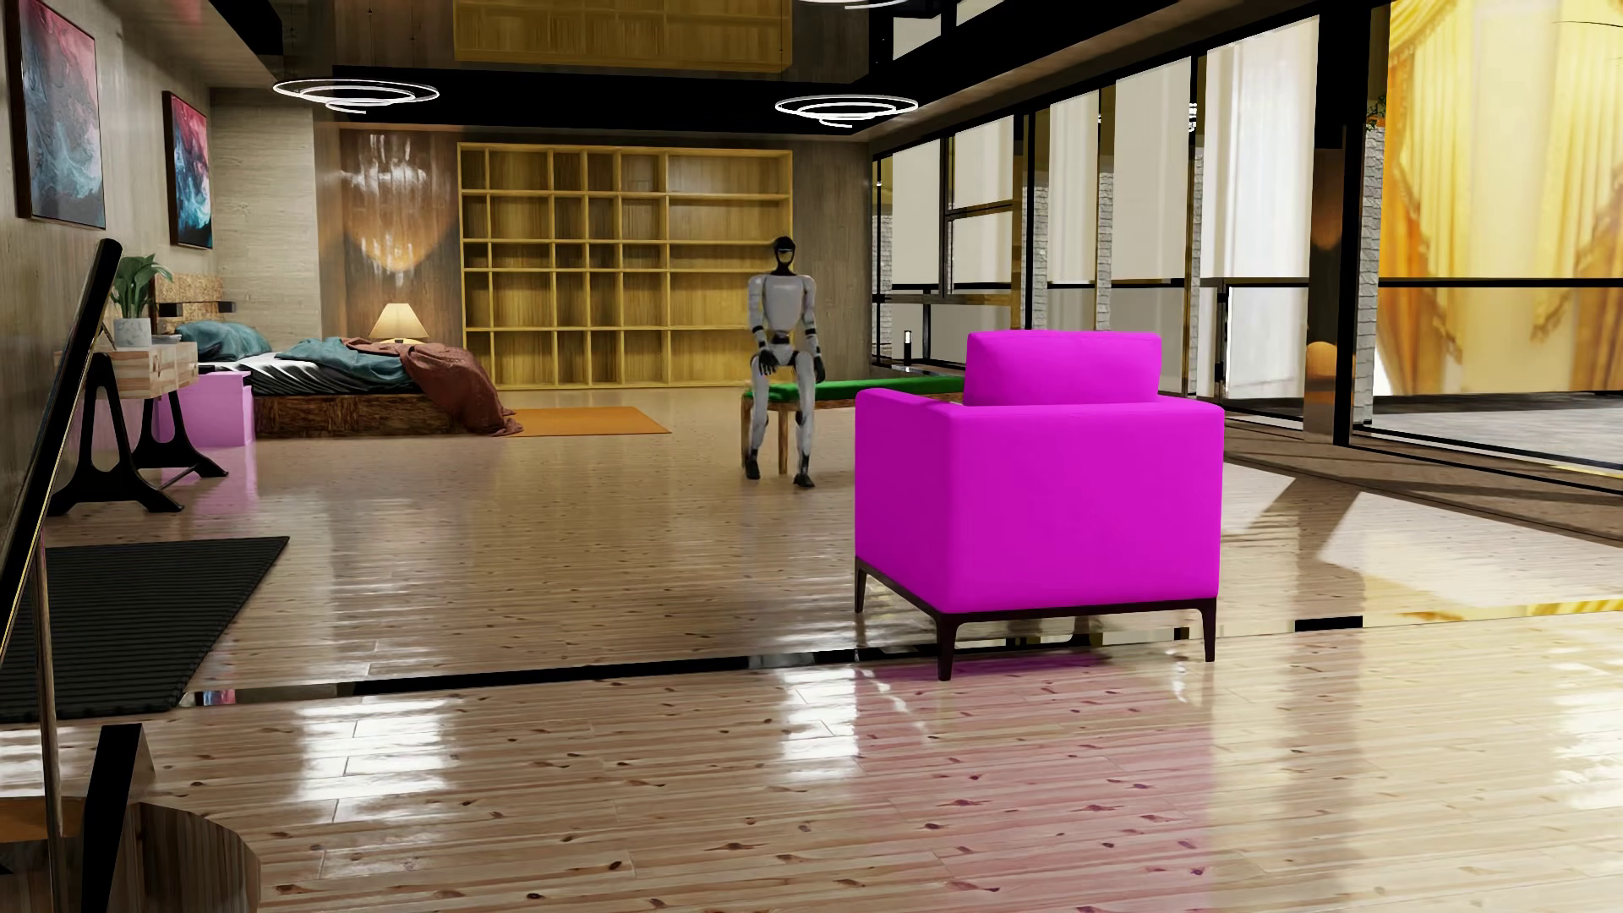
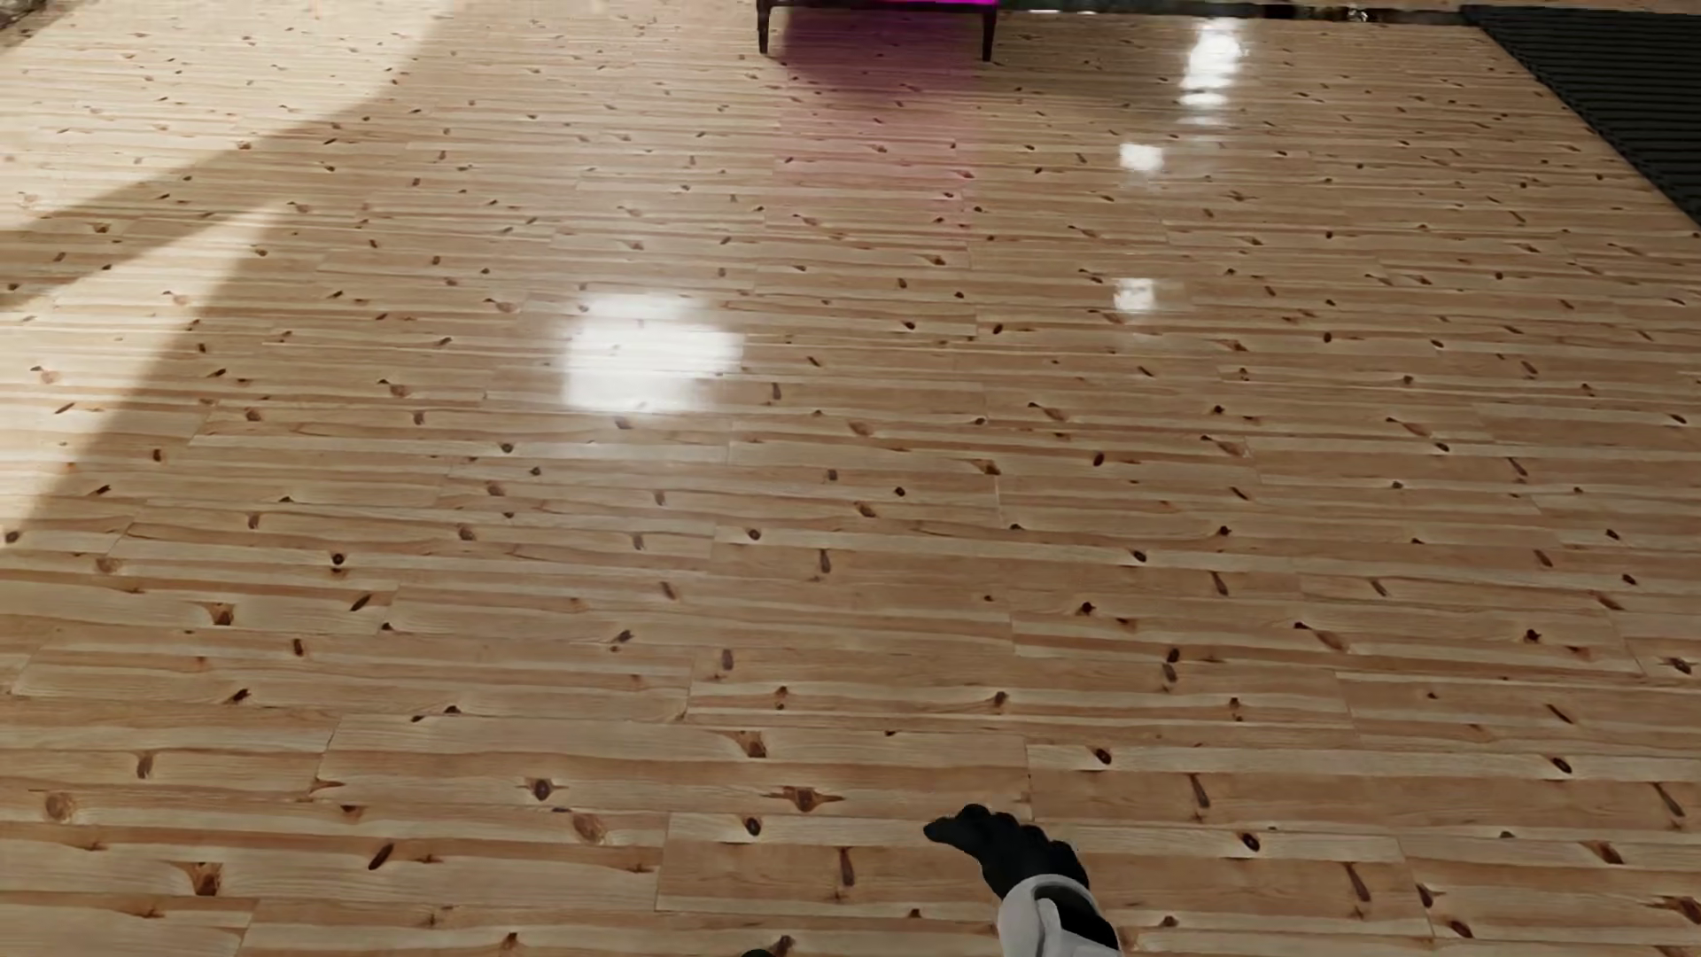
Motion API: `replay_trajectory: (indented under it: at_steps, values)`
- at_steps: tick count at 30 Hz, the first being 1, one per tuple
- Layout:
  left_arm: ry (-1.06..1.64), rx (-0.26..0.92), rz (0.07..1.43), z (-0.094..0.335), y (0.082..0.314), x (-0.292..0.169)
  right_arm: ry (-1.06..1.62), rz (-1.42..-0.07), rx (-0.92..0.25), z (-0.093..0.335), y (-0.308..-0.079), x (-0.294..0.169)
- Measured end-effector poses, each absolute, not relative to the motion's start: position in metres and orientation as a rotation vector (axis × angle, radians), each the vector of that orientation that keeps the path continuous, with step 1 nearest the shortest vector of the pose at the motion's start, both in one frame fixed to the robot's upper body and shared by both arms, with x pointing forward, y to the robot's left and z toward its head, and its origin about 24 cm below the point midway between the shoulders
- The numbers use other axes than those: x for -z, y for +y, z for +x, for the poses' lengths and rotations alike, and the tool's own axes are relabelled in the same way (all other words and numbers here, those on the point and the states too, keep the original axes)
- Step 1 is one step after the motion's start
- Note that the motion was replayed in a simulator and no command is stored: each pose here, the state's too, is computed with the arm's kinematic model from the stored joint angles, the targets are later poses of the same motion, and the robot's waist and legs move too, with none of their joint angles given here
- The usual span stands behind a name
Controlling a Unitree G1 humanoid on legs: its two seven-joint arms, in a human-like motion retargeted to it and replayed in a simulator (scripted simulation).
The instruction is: Walk towards the pink armchair
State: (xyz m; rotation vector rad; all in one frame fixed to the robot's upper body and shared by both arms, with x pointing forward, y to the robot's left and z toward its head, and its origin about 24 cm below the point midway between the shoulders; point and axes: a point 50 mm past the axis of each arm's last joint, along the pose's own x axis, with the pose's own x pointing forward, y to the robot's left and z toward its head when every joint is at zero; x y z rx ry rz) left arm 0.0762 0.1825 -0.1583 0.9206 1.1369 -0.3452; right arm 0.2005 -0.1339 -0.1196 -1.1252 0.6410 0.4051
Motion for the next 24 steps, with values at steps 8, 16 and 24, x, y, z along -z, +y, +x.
replay_trajectory:
  at_steps: [8, 16, 24]
  values:
    - [0.811, 0.18, 0.954, 0.155, 0.178, 0.132, 0.901, -1.107, -0.358, 0.129, -0.181, 0.146]
    - [0.686, 0.238, 1.022, 0.186, 0.172, 0.116, 1.009, -1.073, -0.287, 0.088, -0.188, 0.153]
    - [1.036, 0.538, 1.087, 0.104, 0.192, 0.153, 1.074, -1.0, -0.346, 0.075, -0.157, 0.165]
